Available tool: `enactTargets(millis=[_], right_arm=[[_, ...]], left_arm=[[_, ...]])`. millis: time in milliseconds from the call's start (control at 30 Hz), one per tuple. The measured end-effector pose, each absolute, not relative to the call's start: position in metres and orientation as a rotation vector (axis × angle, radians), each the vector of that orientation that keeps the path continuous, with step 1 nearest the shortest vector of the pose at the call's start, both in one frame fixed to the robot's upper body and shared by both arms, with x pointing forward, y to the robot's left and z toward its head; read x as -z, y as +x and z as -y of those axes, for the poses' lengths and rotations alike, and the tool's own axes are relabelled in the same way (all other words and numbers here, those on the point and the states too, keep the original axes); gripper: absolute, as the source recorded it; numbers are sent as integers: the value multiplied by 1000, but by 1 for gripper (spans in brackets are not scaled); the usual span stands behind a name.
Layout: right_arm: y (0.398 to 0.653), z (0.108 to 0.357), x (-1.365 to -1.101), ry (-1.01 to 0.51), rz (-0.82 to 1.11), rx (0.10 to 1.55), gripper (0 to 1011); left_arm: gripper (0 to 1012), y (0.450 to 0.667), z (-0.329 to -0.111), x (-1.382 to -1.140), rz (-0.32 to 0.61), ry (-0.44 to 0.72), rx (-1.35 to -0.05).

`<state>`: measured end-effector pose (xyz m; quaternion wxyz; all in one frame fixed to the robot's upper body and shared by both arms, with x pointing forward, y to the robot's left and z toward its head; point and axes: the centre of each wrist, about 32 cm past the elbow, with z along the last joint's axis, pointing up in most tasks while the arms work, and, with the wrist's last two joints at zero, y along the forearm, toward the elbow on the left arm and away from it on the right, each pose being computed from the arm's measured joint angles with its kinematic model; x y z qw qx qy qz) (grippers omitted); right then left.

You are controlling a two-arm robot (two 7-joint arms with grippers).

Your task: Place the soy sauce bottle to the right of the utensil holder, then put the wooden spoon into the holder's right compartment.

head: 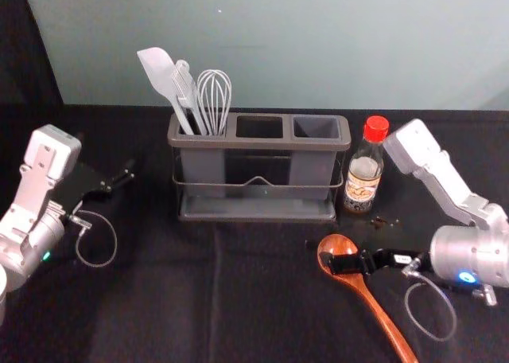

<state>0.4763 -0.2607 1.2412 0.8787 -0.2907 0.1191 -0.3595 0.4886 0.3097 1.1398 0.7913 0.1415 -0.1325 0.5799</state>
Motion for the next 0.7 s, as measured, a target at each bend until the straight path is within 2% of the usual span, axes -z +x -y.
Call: enactTargets(millis=[700], right_arm=[[494, 250, -1226, -687, -275, 763, 1004]], left_arm=[[1005, 489, -310, -1140, 285, 304, -1248]])
